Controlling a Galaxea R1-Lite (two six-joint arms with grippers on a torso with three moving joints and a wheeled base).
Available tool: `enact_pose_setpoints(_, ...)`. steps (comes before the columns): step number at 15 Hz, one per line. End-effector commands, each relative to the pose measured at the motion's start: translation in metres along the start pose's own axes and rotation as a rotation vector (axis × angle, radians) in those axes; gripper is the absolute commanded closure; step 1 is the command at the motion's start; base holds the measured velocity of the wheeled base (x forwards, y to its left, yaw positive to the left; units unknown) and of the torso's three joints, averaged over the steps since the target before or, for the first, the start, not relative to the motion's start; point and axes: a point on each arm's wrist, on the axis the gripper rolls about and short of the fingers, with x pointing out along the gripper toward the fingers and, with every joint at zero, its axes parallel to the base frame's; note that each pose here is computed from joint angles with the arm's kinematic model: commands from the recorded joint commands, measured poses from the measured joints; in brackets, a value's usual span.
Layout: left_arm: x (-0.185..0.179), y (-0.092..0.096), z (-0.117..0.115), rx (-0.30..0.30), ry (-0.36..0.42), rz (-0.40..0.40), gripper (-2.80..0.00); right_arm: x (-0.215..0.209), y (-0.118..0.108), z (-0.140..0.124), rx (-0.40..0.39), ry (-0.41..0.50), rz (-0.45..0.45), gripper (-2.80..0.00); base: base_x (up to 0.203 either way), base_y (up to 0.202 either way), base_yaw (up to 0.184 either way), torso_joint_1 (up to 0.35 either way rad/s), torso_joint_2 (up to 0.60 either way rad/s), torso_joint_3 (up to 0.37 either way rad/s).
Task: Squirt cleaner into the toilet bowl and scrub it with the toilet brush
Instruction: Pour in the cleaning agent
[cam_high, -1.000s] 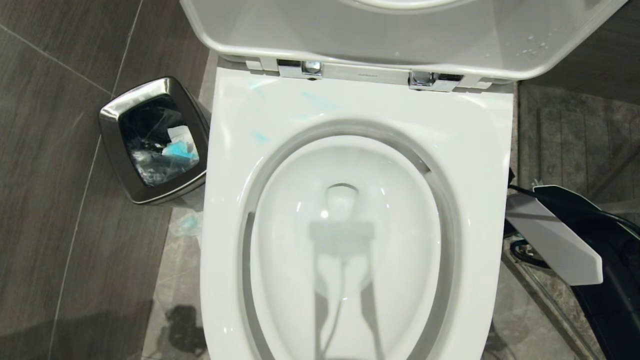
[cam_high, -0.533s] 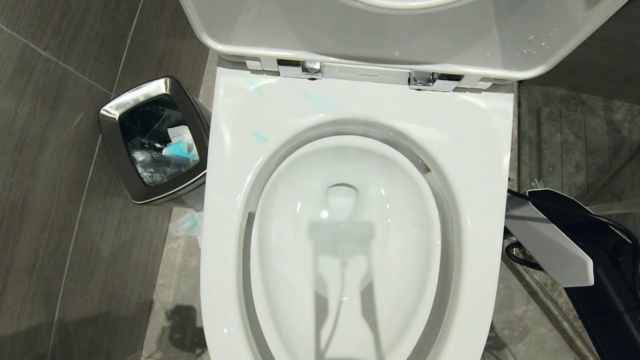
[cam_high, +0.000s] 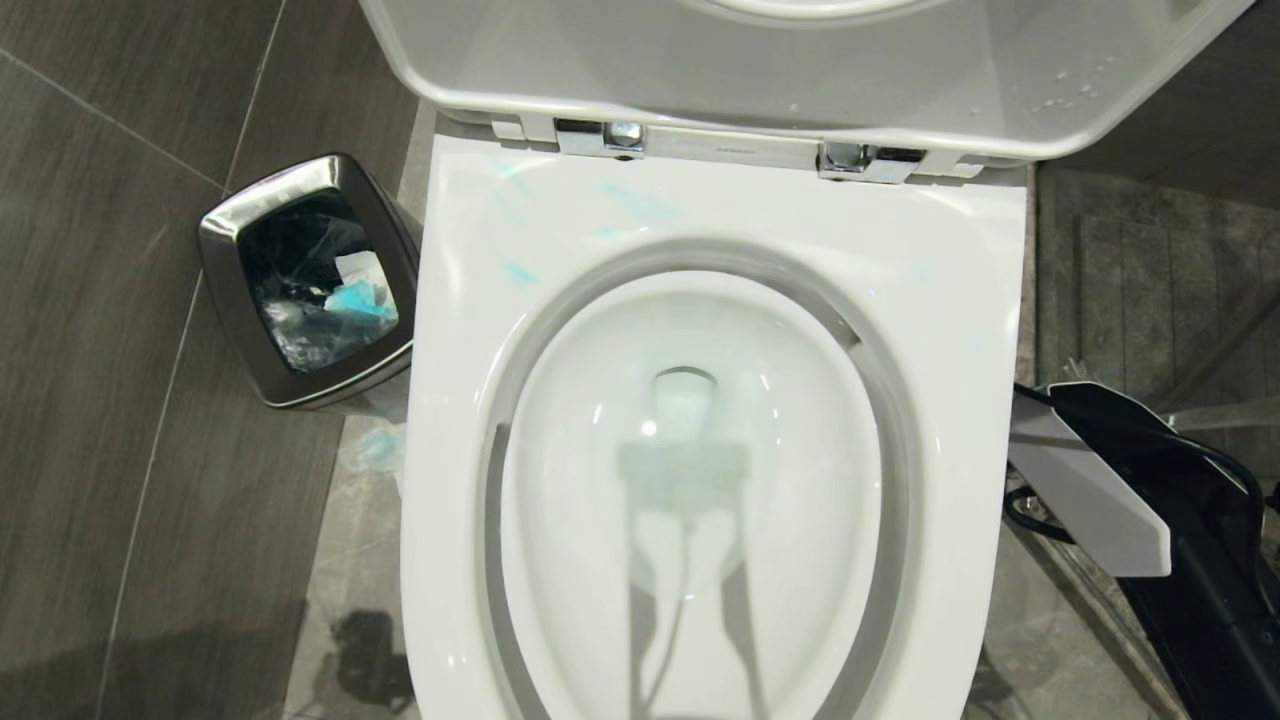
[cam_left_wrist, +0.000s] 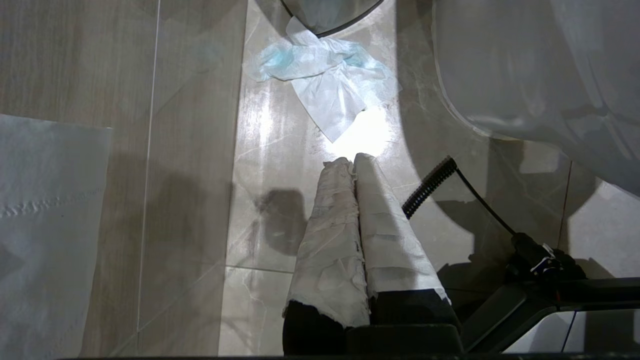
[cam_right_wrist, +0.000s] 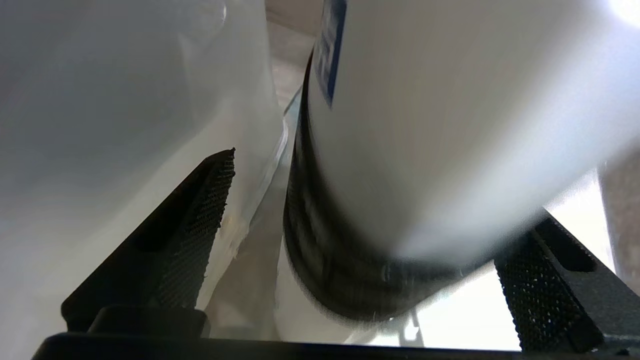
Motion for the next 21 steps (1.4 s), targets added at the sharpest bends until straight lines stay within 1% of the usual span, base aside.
enact_pose_setpoints(1, 0.0001, 0.0000, 0.0001, 0.000, 0.001, 0.000, 0.00, 0.0039, 0.0009, -0.0032, -0.009, -0.021, -0.005, -2.80, 0.000, 0.000, 0.000, 0.000, 0.00, 0.000)
enact_pose_setpoints(6, 0.0001, 0.0000, 0.0002, 0.000, 0.001, 0.000, 0.00, 0.0043, 0.0033, -0.0120, -0.016, -0.020, -0.004, -2.80, 0.000, 0.000, 0.000, 0.000, 0.00, 0.000)
enact_pose_setpoints(9, 0.0000, 0.0000, 0.0003, 0.000, 0.000, 0.000, 0.00, 0.0104, 0.0027, -0.0110, -0.017, -0.041, -0.010, -2.80, 0.000, 0.000, 0.000, 0.000, 0.00, 0.000)
enact_pose_setpoints(12, 0.0000, 0.0000, 0.0003, 0.000, 0.000, 0.000, 0.00, 0.0111, 0.0029, -0.0125, -0.018, -0.026, -0.013, -2.80, 0.000, 0.000, 0.000, 0.000, 0.00, 0.000)
enact_pose_setpoints(21, 0.0002, 0.0000, -0.0001, 0.000, 0.002, 0.000, 0.00, 0.0124, 0.0030, -0.0096, -0.018, -0.035, -0.012, -2.80, 0.000, 0.000, 0.000, 0.000, 0.00, 0.000)
